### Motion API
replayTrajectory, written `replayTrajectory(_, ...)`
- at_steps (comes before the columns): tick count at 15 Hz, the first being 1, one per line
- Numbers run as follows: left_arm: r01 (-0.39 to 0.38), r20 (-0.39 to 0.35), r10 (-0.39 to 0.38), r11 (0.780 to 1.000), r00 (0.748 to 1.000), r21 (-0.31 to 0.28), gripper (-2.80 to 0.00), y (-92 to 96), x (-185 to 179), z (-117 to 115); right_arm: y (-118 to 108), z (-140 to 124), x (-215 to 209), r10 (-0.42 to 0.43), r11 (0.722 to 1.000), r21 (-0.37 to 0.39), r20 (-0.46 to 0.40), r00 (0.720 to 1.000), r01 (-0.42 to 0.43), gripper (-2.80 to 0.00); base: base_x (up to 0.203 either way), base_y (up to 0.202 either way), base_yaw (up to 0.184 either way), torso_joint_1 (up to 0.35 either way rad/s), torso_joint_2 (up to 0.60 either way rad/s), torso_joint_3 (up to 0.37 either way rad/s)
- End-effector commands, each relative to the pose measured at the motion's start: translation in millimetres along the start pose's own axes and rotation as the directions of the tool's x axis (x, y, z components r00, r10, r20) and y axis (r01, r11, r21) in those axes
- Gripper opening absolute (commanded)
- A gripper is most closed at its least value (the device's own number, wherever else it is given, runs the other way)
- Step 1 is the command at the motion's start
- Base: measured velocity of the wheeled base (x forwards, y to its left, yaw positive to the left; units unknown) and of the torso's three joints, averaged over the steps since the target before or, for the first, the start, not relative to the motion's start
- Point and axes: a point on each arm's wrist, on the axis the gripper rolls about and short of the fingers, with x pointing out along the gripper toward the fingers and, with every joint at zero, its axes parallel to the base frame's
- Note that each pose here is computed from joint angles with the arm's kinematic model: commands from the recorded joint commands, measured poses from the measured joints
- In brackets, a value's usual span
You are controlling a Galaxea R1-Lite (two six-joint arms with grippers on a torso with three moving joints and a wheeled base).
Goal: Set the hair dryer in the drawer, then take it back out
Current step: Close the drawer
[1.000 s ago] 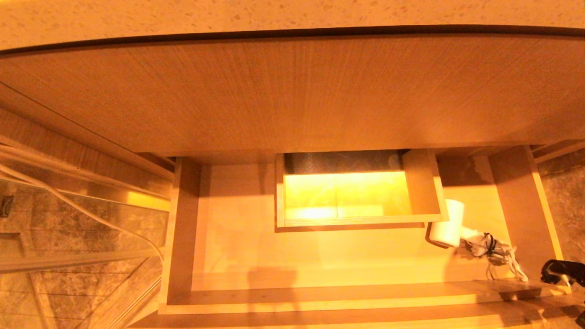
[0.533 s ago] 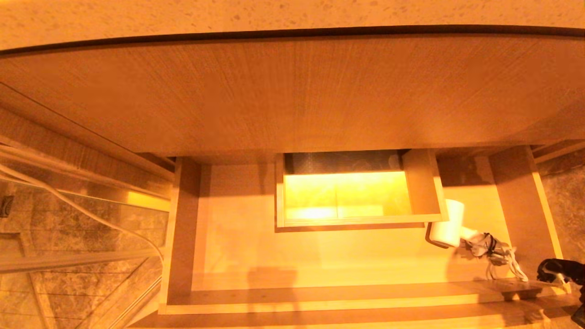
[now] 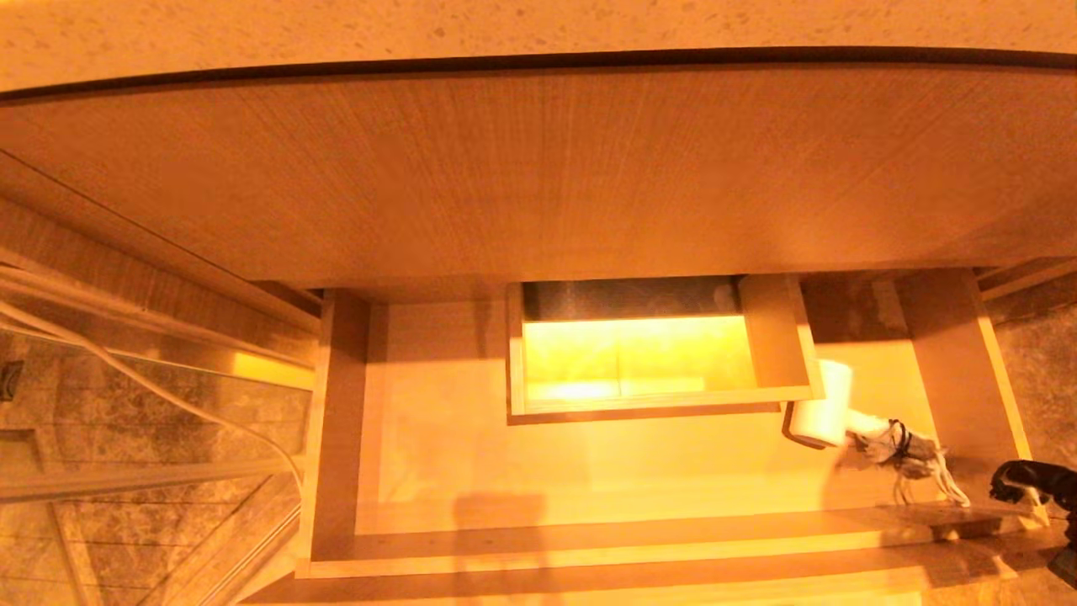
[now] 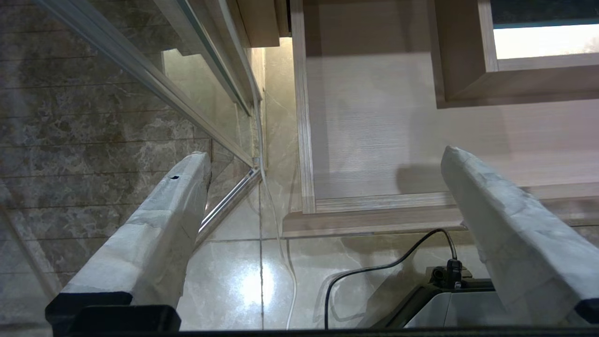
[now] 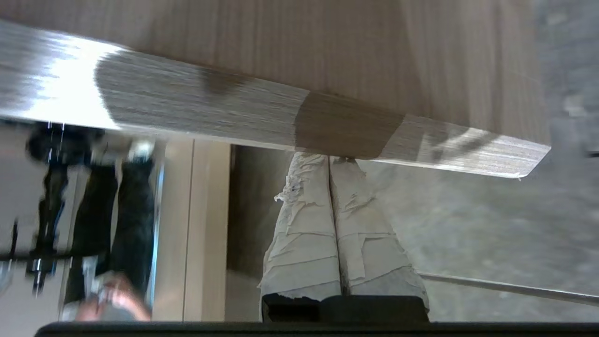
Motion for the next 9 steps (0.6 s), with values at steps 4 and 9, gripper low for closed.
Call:
replayTrajectory(4, 0.000, 0.000, 0.000, 1.000, 1.000, 0.000, 0.00, 0.0, 0, 0, -8, 4, -16, -0.072, 0.997, 0.018, 0.107, 0.992, 0.071, -2.80, 0.000, 0.000, 0.000, 0.000, 0.00, 0.000)
replayTrajectory(9, 0.000, 0.000, 0.000, 1.000, 1.000, 0.000, 0.00, 0.0, 0, 0, -23, 11, -44, -0.228, 0.972, 0.117, 0.265, 0.937, 0.203, -2.80, 0.000, 0.000, 0.000, 0.000, 0.00, 0.000)
